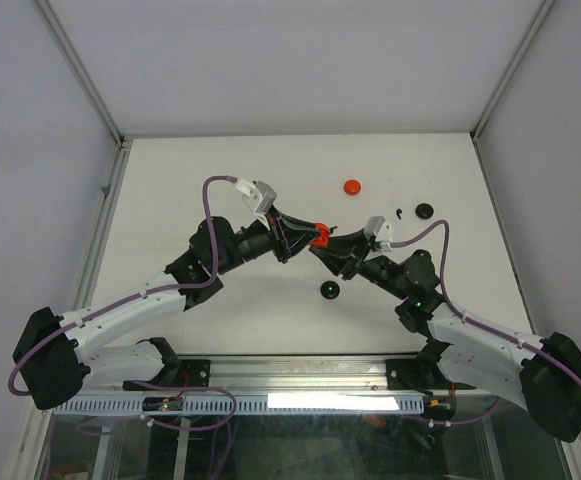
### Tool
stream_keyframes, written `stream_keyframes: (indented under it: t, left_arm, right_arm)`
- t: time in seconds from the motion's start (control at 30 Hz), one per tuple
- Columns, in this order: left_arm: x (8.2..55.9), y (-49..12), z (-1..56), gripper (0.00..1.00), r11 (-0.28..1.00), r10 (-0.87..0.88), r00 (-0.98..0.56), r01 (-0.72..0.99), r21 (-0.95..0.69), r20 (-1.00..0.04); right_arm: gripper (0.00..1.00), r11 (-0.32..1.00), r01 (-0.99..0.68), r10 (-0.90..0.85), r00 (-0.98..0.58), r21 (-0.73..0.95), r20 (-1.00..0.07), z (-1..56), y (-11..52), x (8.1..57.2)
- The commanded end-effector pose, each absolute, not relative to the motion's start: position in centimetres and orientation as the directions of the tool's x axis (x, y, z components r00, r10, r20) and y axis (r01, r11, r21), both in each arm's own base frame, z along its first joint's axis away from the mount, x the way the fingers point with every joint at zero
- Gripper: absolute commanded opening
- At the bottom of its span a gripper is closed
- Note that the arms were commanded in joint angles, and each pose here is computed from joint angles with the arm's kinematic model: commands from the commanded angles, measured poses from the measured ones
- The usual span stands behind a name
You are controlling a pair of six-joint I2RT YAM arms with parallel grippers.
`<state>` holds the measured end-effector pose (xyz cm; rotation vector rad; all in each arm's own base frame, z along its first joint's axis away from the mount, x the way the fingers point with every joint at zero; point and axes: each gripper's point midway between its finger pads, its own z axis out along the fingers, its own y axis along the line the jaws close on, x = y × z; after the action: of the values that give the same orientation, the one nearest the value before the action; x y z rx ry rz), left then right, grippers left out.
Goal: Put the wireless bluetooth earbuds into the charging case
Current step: Place the earbud in the charging case.
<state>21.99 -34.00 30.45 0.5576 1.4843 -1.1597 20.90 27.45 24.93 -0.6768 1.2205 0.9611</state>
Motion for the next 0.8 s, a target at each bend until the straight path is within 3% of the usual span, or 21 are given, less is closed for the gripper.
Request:
stream_keyframes:
  t: [0.0,0.37,0.77]
  left_arm:
    - [22.0,-34.0,30.9,0.00,0.420,-0.255,-0.216,0.853,-0.309,-0.943]
    - [21.5,-34.3,30.0,0.00,0.418,-0.223,-0.229,0.856,-0.305,-0.948]
    - [21.5,-33.8,29.6,0.13,0.442,-0.180,-0.222,0.852,-0.280,-0.958]
  right_arm:
    - [0.00,0.453,-0.892,0.322,0.146,0.017,-0.936,29.1,27.3,20.5]
    - [0.00,0.467,-0.884,0.321,0.157,0.012,-0.934,29.2,27.0,20.6]
    - [0.00,0.435,-0.900,0.309,0.144,0.005,-0.940,28.9,27.5,20.2]
